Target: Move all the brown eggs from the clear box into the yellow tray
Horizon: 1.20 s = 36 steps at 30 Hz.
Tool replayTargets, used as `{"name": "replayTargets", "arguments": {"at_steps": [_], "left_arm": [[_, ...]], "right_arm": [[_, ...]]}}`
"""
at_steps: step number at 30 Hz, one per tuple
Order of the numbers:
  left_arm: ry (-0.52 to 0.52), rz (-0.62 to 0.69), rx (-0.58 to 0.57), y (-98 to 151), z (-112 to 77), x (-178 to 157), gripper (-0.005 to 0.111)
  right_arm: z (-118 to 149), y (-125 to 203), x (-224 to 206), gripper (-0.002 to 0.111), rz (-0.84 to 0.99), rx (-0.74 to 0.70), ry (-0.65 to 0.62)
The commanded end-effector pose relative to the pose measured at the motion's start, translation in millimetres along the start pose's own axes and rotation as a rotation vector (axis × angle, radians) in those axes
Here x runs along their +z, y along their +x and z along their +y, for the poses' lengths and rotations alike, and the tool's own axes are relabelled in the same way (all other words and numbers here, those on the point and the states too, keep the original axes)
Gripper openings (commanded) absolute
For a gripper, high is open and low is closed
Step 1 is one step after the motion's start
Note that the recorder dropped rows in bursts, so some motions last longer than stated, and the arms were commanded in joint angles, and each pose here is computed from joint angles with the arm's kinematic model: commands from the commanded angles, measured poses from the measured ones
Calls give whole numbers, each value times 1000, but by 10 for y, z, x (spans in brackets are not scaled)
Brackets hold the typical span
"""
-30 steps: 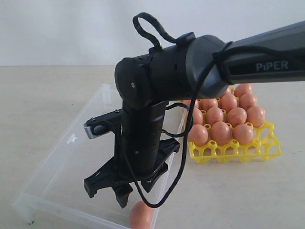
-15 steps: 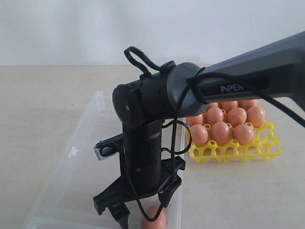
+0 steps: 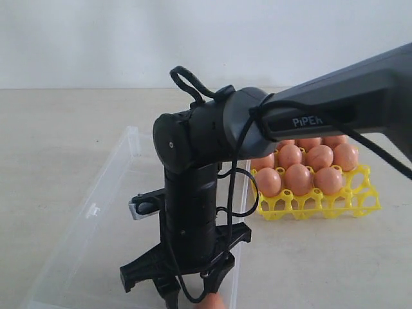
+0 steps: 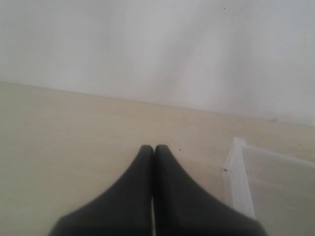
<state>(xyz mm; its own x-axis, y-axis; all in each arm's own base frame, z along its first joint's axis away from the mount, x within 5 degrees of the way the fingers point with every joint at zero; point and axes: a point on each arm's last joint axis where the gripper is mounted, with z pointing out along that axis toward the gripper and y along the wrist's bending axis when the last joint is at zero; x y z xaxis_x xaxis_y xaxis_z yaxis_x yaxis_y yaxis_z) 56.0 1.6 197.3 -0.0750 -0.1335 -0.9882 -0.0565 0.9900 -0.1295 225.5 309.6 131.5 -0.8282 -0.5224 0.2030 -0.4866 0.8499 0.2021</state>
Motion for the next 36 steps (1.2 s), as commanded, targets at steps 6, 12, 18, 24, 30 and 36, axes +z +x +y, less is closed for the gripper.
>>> {"name": "replayTargets", "arguments": {"at_steps": [6, 12, 18, 24, 30, 36], "left_arm": [[2, 1, -10, -5, -2, 1, -4], [2, 1, -10, -5, -2, 1, -4], [2, 1, -10, -5, -2, 1, -4], [2, 1, -10, -5, -2, 1, -4], [2, 1, -10, -5, -2, 1, -4], [2, 1, -10, -5, -2, 1, -4]], "right_arm": [[241, -429, -449, 55, -349, -181, -74], [398, -297, -812, 38, -186, -217, -128], [349, -223, -1027, 5, -259, -501, -27], [228, -247, -1107, 1, -279, -509, -11], [217, -205, -1220, 1, -309, -592, -36], [304, -85, -992, 1, -220, -504, -158]]}}
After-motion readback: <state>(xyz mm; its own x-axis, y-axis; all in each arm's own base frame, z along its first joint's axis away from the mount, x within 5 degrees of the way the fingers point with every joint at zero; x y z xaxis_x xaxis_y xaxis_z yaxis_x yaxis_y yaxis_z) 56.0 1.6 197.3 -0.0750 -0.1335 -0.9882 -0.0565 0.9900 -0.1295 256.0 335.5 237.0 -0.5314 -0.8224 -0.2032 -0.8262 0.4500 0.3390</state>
